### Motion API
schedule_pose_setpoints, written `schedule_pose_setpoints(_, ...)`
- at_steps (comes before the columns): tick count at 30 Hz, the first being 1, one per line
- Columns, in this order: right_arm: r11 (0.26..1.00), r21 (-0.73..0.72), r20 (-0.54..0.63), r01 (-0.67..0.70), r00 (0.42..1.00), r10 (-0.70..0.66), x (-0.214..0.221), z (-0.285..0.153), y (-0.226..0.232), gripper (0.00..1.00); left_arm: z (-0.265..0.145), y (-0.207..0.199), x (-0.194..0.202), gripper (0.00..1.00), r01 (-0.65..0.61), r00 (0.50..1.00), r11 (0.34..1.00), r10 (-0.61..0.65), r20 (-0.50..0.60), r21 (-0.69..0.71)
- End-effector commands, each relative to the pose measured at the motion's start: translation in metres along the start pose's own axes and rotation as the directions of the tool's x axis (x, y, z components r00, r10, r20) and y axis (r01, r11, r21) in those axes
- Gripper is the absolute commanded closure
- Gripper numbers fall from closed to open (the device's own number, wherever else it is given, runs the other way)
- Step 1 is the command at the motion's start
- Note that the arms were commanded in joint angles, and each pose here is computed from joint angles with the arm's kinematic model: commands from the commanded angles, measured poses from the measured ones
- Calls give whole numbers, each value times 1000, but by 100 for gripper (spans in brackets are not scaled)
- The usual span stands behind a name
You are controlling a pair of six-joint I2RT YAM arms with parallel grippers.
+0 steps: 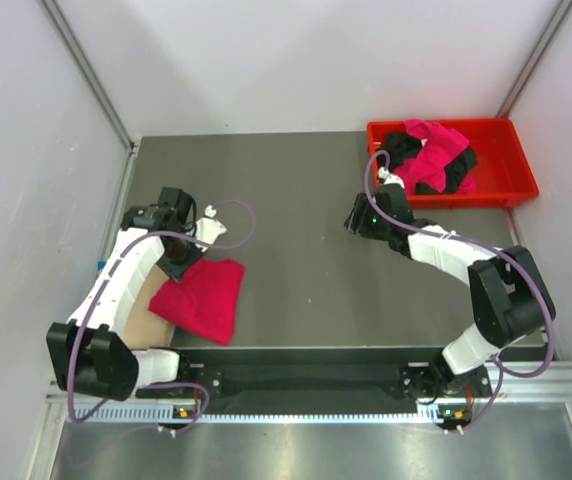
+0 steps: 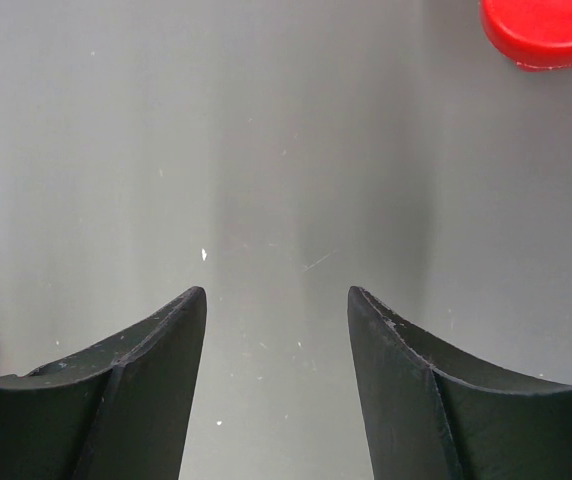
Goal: Fold and stack the t-shirts
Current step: Neatly place the folded tshirt to the corner
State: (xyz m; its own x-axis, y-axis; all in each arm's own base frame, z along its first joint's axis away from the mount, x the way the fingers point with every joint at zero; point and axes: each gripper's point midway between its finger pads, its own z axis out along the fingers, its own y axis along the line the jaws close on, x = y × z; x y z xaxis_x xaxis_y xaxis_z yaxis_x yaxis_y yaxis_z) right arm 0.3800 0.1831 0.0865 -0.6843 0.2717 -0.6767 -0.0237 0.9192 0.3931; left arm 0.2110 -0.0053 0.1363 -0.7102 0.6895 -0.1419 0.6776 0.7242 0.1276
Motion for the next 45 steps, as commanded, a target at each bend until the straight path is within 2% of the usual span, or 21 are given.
schedule_pose_setpoints(1, 999, -32, 54, 10, 998, -8, -14, -9, 5, 41, -29, 13, 16, 100, -16, 999, 995, 12, -39, -95)
schedule_pose_setpoints(7, 999, -33, 65, 9, 998, -7, -13, -15, -2, 40, -43, 27, 41, 100, -19, 994, 973, -7, -113, -230)
schedule_pose_setpoints(12, 999, -39, 71, 15, 997, -12, -15, -16, -3, 40, -67, 43, 40, 100, 13, 995, 943, -43, -85, -333)
schedule_pose_setpoints(20, 998, -69, 62, 11, 998, -7, -14, -14, -6, 40, -90, 57, 55, 100, 33, 989, 889, -94, -111, -457)
schedule_pose_setpoints(27, 996, -85, 54, 5, 999, -1, -11, -10, -11, 40, -112, 69, 57, 100, 54, 987, 843, -126, -99, -535)
schedule_pose_setpoints(30, 996, -88, 51, 5, 999, 0, -13, -9, -15, 40, -114, 69, 56, 100, 64, 986, 843, -135, -96, -535)
schedule_pose_setpoints(37, 995, -96, 43, -9, 999, 14, -12, -6, -23, 40, -86, 74, 70, 100, 41, 974, 845, -152, -166, -533)
schedule_pose_setpoints(41, 994, -107, 36, -13, 999, 17, -12, -6, -24, 40, -69, 100, 92, 100, 79, 951, 812, -236, -200, -579)
schedule_pose_setpoints(45, 993, -119, 31, -16, 999, 20, -11, -5, -22, 40, -50, 109, 100, 100, 102, 939, 818, -268, -217, -566)
